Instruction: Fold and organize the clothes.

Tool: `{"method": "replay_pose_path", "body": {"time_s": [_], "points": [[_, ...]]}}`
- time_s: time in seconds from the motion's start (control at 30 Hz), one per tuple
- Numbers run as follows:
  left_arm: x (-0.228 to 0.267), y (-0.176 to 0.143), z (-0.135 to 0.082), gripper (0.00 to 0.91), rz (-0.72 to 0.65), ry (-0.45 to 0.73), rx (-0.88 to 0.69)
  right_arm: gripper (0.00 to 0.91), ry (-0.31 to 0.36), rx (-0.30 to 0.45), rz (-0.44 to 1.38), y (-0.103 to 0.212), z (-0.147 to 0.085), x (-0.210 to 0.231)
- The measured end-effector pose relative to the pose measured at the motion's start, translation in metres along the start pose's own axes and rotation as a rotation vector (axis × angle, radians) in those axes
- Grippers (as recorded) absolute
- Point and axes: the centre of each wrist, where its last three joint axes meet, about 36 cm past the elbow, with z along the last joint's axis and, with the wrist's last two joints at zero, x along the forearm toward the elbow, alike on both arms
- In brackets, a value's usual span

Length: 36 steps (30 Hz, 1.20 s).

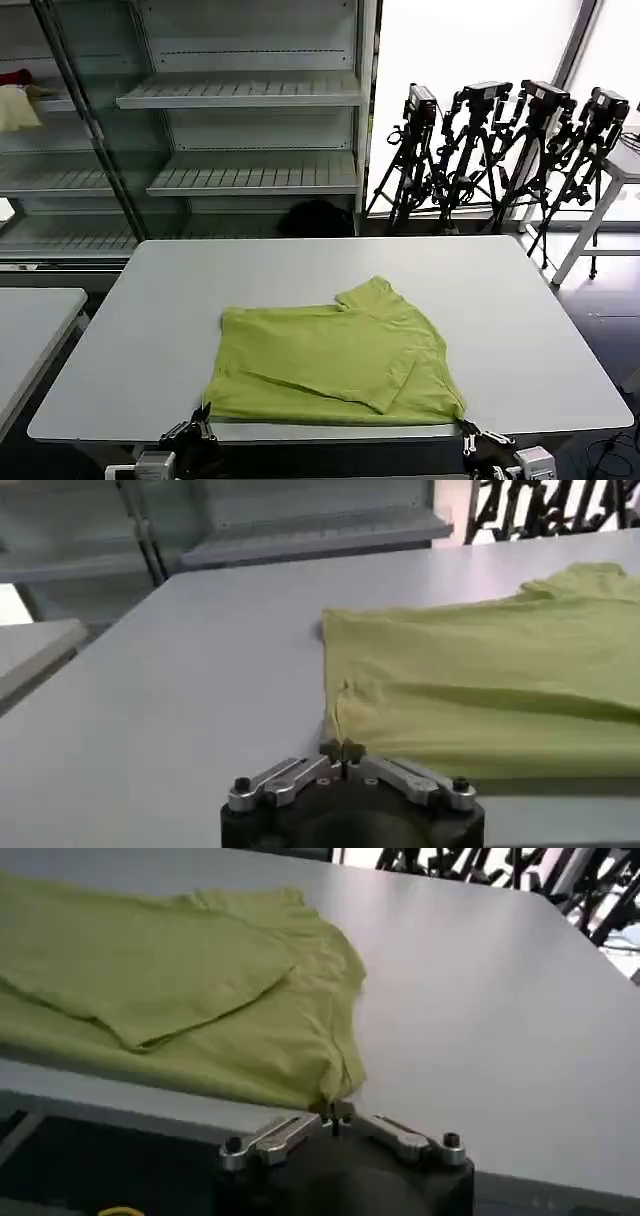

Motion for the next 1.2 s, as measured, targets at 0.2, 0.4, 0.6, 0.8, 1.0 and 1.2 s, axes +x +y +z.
{"method": "replay_pose_path", "body": {"time_s": [0.2, 0.4, 0.6, 0.8, 1.0, 1.2], "points": [[0.012, -0.004, 0.003, 0.907, -0.008, 0.009, 0.001, 0.907, 0.003, -0.007, 0.021, 0.003, -0.001, 0.01], [0.026, -0.006, 0.005, 0.907, -0.025, 0.007, -0.02, 0.907, -0.002, -0.014, 0.056, 0.002, -0.006, 0.021], [0.041, -0.003, -0.003, 0.907, -0.047, -0.013, -0.044, 0.907, -0.058, -0.017, 0.102, -0.001, -0.021, 0.032], [0.052, -0.001, -0.023, 0.907, -0.033, -0.092, -0.049, 0.907, -0.172, -0.015, 0.113, -0.008, -0.044, 0.03], [0.034, 0.005, -0.04, 0.907, 0.008, -0.201, -0.049, 0.907, -0.293, -0.017, 0.054, -0.029, -0.066, -0.008], [-0.003, 0.016, -0.056, 0.907, 0.073, -0.268, -0.046, 0.907, -0.34, -0.06, -0.019, -0.051, -0.099, -0.078]]}}
